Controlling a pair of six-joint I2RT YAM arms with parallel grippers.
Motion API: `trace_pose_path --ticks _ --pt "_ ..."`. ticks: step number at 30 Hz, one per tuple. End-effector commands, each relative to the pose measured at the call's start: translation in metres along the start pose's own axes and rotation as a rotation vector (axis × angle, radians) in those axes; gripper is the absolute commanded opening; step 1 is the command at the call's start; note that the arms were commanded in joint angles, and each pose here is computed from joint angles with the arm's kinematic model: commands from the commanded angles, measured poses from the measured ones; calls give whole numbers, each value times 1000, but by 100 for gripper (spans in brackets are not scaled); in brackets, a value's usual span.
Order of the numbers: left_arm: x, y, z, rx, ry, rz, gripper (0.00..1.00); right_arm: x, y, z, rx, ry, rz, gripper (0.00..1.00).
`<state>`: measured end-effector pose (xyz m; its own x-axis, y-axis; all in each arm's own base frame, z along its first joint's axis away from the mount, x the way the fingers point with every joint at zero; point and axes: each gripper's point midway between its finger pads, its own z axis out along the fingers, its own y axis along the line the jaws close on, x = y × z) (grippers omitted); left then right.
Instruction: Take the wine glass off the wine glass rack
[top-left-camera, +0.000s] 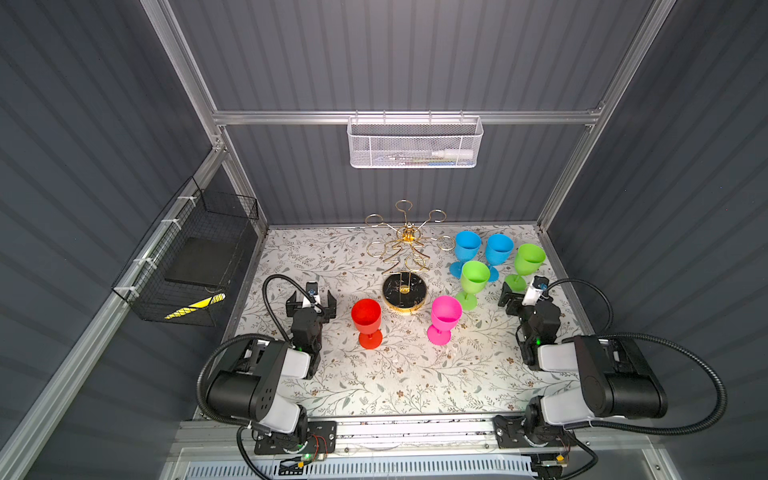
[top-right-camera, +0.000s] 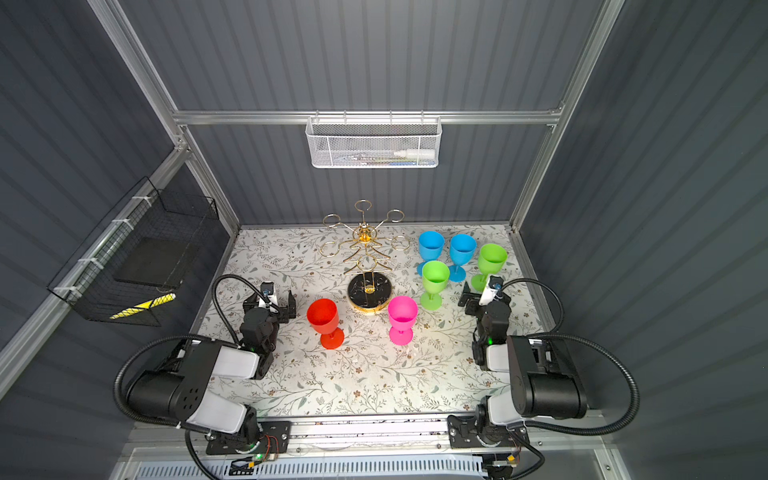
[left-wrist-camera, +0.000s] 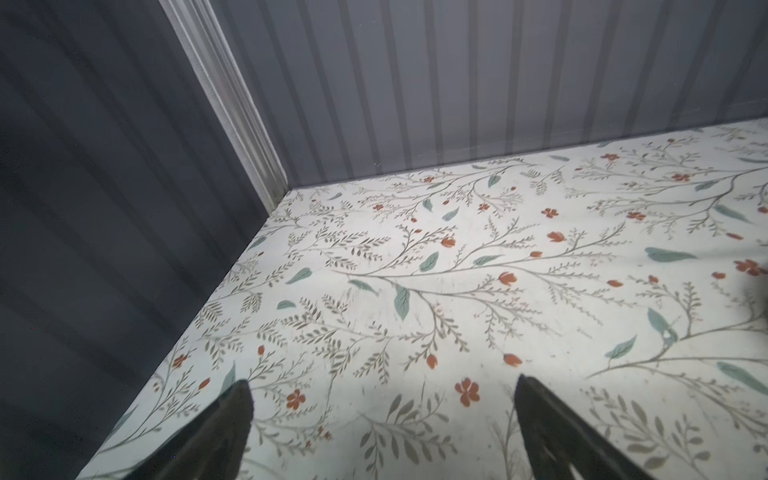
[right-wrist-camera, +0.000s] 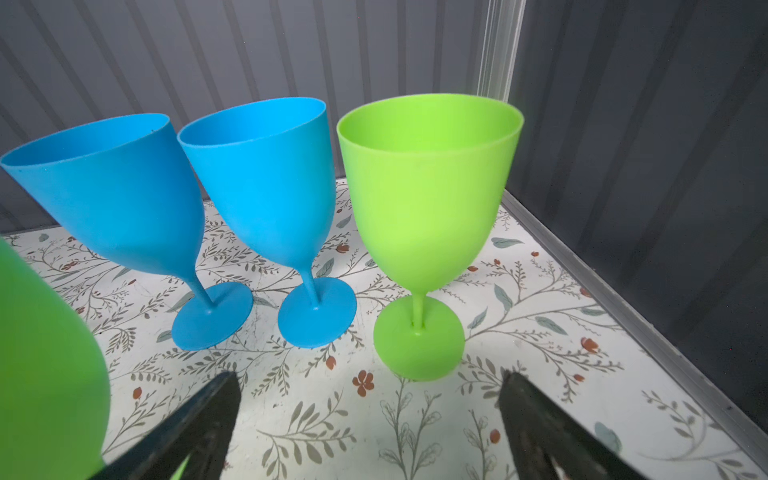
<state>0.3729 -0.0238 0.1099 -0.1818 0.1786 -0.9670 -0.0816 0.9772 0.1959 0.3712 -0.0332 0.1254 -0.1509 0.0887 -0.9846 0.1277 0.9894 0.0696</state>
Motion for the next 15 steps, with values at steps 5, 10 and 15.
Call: trace_pose_path --ticks 5,10,15 --pt "20 -12 18 30 35 8 100 0 1 -2 -7 -5 -2 99" --pt "20 -9 17 18 35 -5 100 0 1 -2 -10 -1 -3 99" --pt "23 -6 23 -11 69 -6 100 2 1 2 -9 21 -6 99"
